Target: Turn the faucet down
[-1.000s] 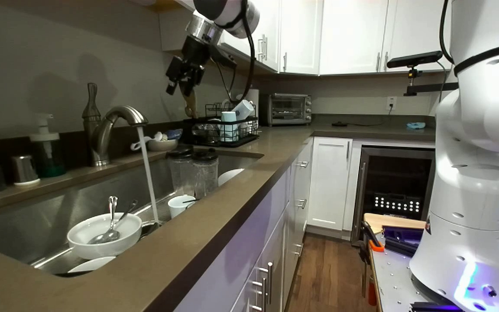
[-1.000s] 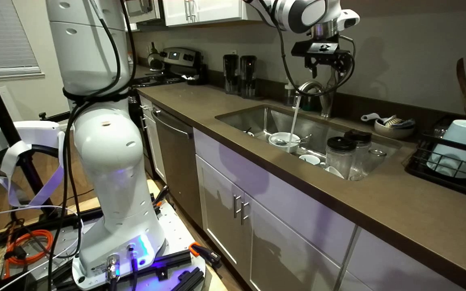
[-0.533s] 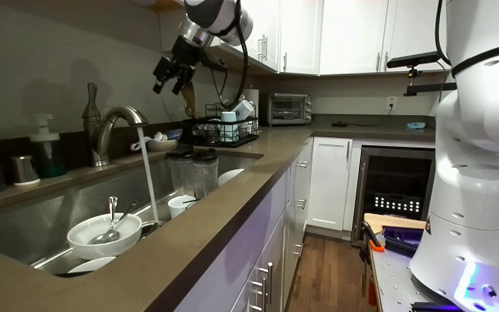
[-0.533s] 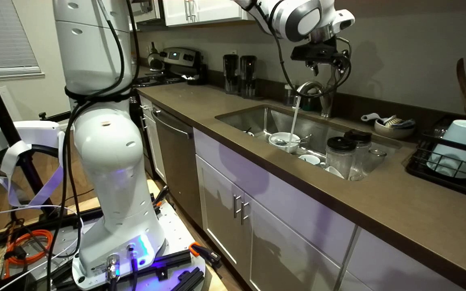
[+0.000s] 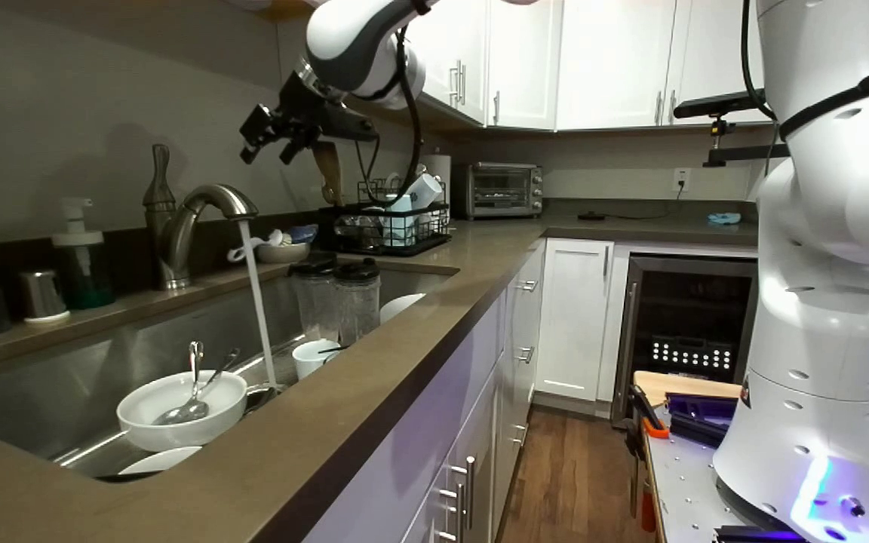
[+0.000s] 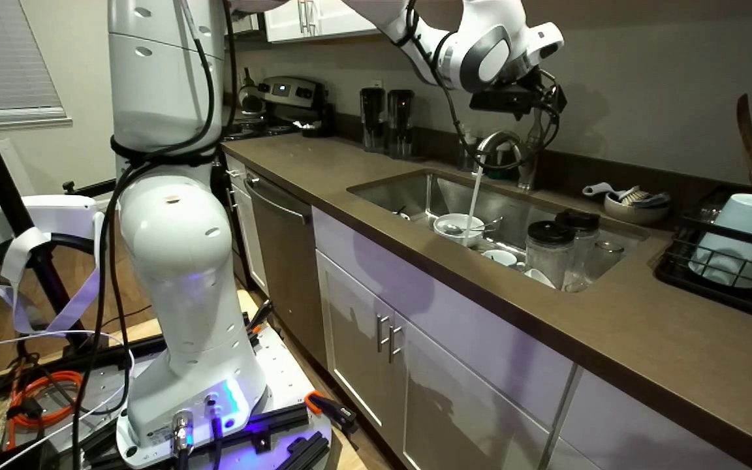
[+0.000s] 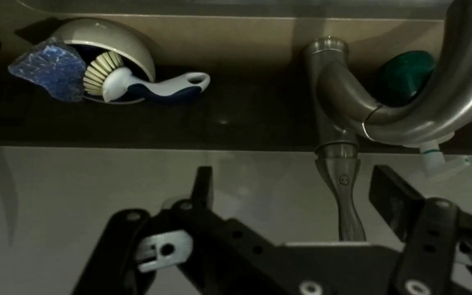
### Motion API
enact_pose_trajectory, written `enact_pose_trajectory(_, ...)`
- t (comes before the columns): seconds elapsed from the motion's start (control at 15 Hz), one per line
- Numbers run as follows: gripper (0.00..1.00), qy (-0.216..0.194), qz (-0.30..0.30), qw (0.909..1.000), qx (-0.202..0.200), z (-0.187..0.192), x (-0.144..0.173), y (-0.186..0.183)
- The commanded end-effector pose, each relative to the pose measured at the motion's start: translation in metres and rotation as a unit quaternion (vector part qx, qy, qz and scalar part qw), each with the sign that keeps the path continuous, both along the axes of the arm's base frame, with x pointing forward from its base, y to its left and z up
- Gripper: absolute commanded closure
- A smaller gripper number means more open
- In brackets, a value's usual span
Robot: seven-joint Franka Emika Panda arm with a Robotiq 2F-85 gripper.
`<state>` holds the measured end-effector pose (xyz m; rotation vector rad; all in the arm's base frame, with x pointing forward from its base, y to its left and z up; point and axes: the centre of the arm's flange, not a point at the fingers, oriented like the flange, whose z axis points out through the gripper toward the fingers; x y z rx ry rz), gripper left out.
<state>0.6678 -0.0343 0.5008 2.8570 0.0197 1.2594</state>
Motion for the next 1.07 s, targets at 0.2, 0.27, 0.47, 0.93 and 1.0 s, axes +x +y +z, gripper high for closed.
enact_pose_trajectory(0.2, 0.06, -0.050, -0.021, 0.9985, -0.009, 0.022, 0.027, 0.003)
enact_pose_trajectory(0.27, 0.08, -0.055, -0.021, 0.9982, -0.010, 0.028, 0.031, 0.002)
enact_pose_trajectory(0.47, 0.19, -0.074, -0.018, 0.9970, -0.017, 0.045, 0.047, 0.003)
enact_pose_trajectory(0.93, 0.25, -0.109, -0.017, 0.9939, -0.008, 0.041, 0.074, 0.014)
enact_pose_trajectory(1.0, 0.28, -0.112, -0.016, 0.9936, -0.006, 0.040, 0.078, 0.018)
